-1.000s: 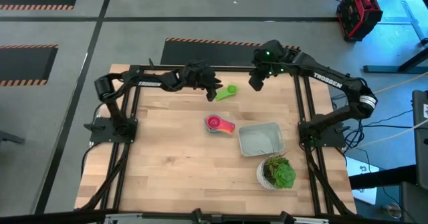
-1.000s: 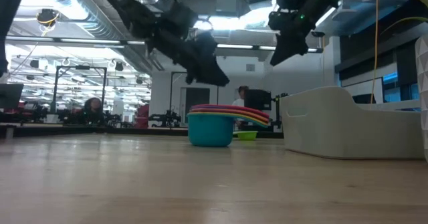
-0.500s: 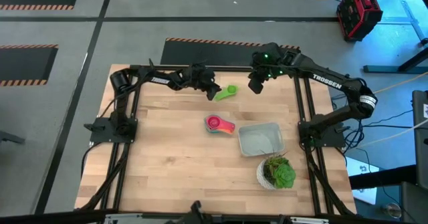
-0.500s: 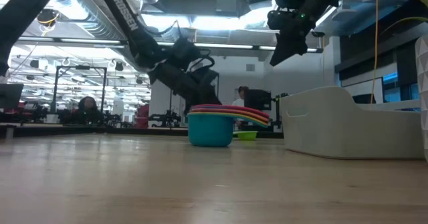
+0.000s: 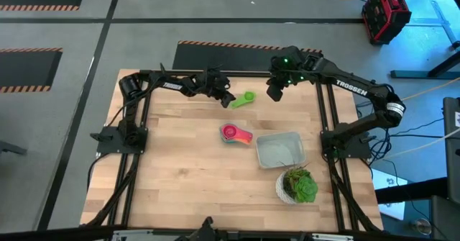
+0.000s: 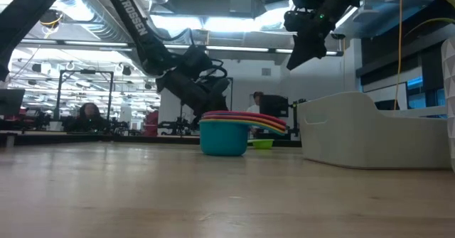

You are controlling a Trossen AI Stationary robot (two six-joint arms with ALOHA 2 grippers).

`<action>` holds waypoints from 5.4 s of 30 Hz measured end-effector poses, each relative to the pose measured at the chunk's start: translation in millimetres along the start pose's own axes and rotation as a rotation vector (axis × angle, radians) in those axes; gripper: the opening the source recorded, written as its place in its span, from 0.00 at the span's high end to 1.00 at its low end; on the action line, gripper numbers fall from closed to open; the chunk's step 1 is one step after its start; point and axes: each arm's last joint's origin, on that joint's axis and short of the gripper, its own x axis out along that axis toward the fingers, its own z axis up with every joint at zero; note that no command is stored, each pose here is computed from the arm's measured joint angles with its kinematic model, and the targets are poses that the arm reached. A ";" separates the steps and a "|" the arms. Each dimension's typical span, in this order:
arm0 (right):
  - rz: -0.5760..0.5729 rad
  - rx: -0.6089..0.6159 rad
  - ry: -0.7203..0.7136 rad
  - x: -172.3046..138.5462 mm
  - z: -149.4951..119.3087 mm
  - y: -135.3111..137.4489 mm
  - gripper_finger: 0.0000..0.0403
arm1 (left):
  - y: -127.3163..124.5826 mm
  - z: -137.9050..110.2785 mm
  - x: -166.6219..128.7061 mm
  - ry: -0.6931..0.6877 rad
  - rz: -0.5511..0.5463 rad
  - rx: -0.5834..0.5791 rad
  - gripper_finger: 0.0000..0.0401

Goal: Nest measuring cups in basket
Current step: Stack the green measuring cup on top of the pink measuring cup

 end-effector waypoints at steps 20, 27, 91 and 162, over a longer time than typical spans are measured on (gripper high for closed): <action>0.015 0.012 -0.023 14.9 5.9 5.5 0.88 | 0.7 -1.7 -0.1 0.017 0.006 -0.005 0.73; 0.016 0.029 -0.007 23.0 5.9 4.9 0.88 | 1.2 -1.5 -0.1 0.010 0.025 0.003 0.73; -0.084 0.127 0.134 132.6 -7.1 -18.0 0.43 | 5.1 0.5 -0.1 -0.072 0.275 0.012 0.73; -0.053 0.184 0.262 202.8 -36.2 -26.1 0.86 | -2.2 14.5 -12.6 -0.107 0.189 0.091 0.73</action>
